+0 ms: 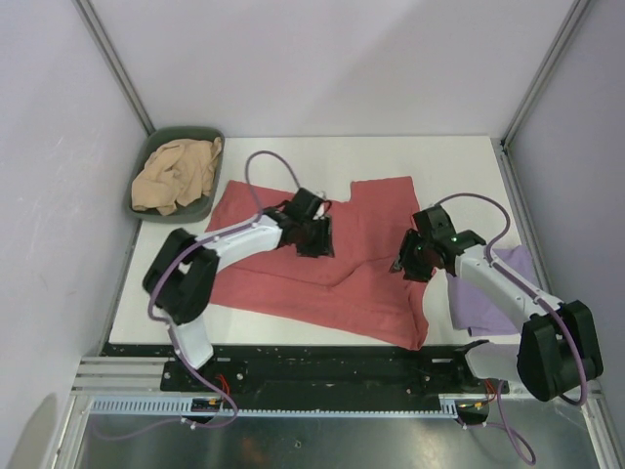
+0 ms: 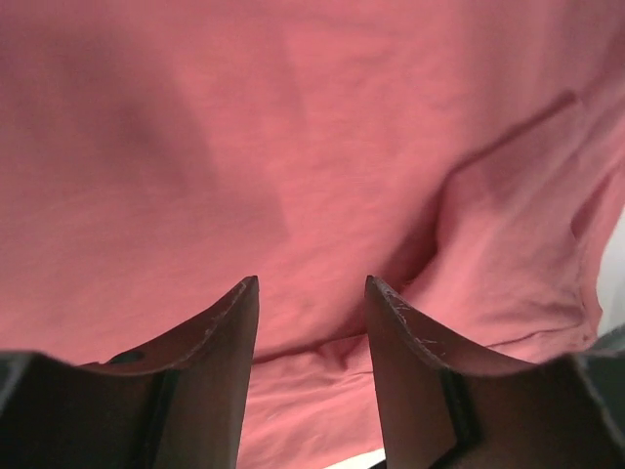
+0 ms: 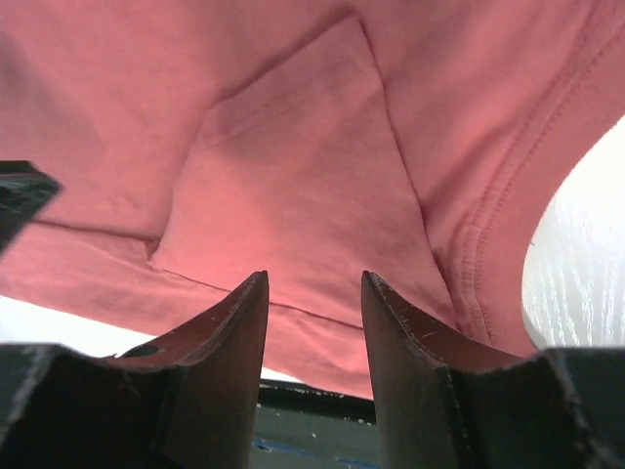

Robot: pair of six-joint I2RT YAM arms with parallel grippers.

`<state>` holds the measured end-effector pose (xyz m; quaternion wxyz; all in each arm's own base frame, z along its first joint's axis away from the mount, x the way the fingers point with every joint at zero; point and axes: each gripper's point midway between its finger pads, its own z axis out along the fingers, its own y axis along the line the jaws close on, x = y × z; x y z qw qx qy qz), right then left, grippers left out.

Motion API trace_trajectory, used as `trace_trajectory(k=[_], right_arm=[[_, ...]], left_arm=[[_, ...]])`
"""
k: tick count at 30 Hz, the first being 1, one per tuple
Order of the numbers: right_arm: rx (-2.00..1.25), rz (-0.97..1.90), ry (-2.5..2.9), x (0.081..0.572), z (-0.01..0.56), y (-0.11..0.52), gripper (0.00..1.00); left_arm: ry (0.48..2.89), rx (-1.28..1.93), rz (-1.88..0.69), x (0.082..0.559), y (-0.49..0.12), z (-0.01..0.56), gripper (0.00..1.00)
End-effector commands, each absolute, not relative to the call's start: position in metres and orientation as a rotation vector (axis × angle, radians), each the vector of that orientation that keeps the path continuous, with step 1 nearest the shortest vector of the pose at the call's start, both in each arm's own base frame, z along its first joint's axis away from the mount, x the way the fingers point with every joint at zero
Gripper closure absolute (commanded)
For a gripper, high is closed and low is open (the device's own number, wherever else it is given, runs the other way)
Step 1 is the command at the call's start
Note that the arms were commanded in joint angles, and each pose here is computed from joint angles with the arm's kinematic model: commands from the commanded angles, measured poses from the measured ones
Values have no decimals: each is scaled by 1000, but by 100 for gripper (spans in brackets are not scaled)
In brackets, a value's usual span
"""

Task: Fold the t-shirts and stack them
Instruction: Fold the flattened tshirt in 1/3 of the way

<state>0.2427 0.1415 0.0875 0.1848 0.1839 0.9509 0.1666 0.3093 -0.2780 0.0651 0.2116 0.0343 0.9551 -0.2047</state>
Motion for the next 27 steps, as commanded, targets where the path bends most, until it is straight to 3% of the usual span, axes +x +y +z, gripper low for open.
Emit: trace_trajectory(k=[1, 13, 27], right_arm=[[484, 466, 2556, 271, 107, 149, 53], [508, 436, 2524, 274, 111, 145, 54], [513, 388, 2539, 273, 105, 139, 54]], left_arm=[[2607, 288, -741, 310, -332, 80, 49], [2681, 485, -803, 261, -377, 49, 51], [2644, 706, -921, 211, -407, 61, 52]])
